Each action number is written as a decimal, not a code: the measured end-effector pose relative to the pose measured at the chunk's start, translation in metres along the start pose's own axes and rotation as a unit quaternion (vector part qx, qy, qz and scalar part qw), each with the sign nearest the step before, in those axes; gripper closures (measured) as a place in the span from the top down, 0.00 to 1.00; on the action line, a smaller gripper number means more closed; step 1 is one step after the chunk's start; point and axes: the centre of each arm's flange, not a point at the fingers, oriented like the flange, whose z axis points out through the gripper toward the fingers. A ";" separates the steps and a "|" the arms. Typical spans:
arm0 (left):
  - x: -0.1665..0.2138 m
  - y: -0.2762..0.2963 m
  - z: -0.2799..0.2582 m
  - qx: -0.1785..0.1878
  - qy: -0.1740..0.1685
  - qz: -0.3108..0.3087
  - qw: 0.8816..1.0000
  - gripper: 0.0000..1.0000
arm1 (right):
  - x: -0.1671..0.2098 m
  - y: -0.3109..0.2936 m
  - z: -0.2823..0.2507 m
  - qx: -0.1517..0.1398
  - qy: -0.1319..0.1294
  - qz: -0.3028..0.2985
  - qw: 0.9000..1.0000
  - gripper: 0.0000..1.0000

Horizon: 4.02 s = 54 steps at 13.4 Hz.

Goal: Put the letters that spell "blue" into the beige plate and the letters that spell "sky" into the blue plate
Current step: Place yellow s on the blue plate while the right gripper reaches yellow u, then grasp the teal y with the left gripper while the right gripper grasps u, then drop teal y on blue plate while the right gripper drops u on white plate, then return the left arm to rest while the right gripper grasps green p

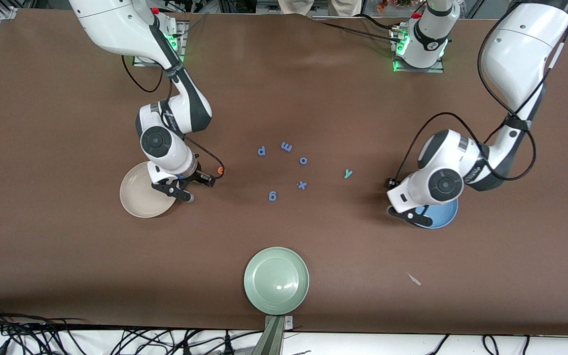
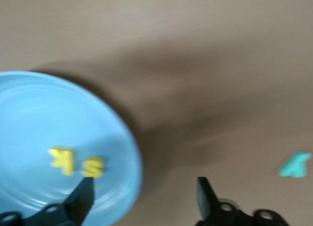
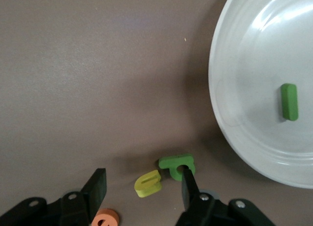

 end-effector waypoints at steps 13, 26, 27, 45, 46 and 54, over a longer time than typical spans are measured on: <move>-0.044 0.132 0.073 -0.005 0.071 0.035 0.997 0.81 | -0.009 -0.004 0.006 -0.002 -0.003 0.001 1.000 0.23; -0.038 0.124 0.041 0.045 0.064 0.030 0.996 0.25 | 0.023 0.028 -0.036 -0.030 -0.027 -0.036 0.999 0.11; -0.037 0.118 0.027 0.063 0.053 0.034 0.996 0.25 | 0.033 0.039 -0.045 -0.034 -0.030 -0.048 0.998 0.11; -0.032 -0.074 -0.052 0.072 0.014 0.119 0.990 0.99 | 0.042 0.047 -0.045 -0.009 -0.037 -0.041 0.998 0.64; -0.037 -0.065 -0.080 0.074 0.010 0.113 0.991 1.00 | 0.036 0.038 -0.037 -0.006 -0.034 -0.035 0.999 0.64; -0.086 -0.072 -0.305 0.077 0.086 0.036 0.993 1.00 | 0.024 0.023 0.003 -0.002 -0.020 -0.029 0.999 0.64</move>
